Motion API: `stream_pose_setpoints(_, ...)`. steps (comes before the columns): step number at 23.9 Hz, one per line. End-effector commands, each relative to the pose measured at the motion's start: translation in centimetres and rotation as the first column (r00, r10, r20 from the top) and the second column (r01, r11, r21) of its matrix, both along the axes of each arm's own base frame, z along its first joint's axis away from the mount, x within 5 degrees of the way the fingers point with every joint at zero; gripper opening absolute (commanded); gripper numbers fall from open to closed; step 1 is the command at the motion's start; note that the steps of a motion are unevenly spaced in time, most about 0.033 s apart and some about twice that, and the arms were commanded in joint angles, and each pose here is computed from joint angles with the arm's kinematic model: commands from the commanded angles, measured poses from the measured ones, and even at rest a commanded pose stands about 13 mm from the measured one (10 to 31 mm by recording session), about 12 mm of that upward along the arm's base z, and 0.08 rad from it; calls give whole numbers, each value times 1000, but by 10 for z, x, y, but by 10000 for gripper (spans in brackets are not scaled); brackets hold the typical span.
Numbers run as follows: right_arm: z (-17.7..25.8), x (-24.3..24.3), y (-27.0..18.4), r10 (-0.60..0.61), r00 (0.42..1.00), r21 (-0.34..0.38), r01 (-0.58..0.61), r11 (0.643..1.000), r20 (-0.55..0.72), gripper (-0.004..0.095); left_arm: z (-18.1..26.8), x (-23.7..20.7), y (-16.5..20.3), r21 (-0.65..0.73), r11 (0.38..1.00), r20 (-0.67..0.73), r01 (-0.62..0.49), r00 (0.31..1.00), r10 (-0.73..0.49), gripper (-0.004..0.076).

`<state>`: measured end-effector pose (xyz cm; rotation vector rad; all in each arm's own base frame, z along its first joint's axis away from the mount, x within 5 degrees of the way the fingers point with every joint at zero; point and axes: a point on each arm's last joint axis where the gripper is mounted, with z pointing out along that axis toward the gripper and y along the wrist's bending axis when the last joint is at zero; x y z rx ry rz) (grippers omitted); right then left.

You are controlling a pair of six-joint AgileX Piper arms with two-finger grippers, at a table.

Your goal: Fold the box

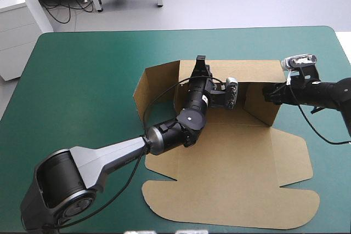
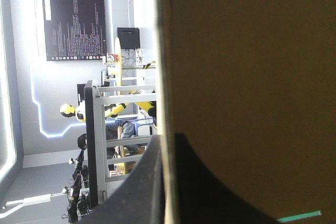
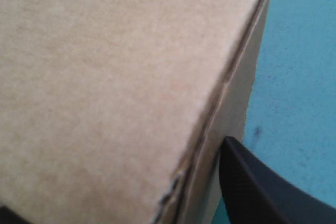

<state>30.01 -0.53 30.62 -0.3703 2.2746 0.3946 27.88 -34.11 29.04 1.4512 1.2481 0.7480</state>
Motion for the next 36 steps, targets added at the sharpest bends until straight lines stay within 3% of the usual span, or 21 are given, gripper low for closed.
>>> stream_pose_setpoints(1, 21, 0, -1, -46, 994, 38, 42, 998, 95, 508, 26, -5, 4, -63, 998, 38, 1, 999, 2, -10)
stream_pose_setpoints(7, 21, 0, -1, -48, 994, 41, 44, 998, 97, 503, 26, -5, 4, -60, 998, 39, 1, 999, 1, -10)
stream_pose_setpoints(9, 19, 1, -1, -46, 995, 47, 42, 998, 84, 434, 26, -5, 4, -60, 998, 40, -1, 999, 3, -10)
stream_pose_setpoints(10, 14, 3, 0, -36, 998, 58, 32, 998, 56, 272, 26, -5, 4, -60, 998, 40, -1, 999, 3, -10)
stream_pose_setpoints(11, 13, 2, 1, -24, 999, 57, 21, 998, 44, 185, 26, -5, 4, -60, 998, 40, -1, 999, 3, -10)
stream_pose_setpoints(12, 6, 2, 3, 33, 999, 34, -33, 999, 9, -26, 26, -5, 4, -68, 998, 37, -4, 999, 7, -10)
stream_pose_setpoints(18, 2, 3, 2, 50, 999, 15, -50, 999, -13, -3, 27, -5, 4, -66, 998, 48, -5, 999, 8, -6)
stream_pose_setpoints(20, 0, 2, 0, 33, 999, -6, -33, 999, -36, -3, 28, -4, 5, -61, 998, 60, -4, 998, 8, 48)
stream_pose_setpoints(24, -1, 4, -4, -8, 999, -31, 7, 1000, -33, -3, 31, -3, 3, -80, 997, 98, 10, 995, -2, 391)
stream_pose_setpoints(27, 1, 8, -8, -50, 999, -57, 51, 997, 7, -3, 35, -4, 1, -151, 988, 122, 24, 993, -5, 565)
stream_pose_setpoints(33, 0, 16, -8, -143, 988, -126, 149, 981, 58, -2, 45, -16, -7, -221, 975, 161, 26, 987, 10, 574)
stream_pose_setpoints(36, 1, 24, -5, -191, 980, -96, 196, 976, 51, -2, 50, -31, -15, -235, 971, 174, 47, 985, -6, 570)
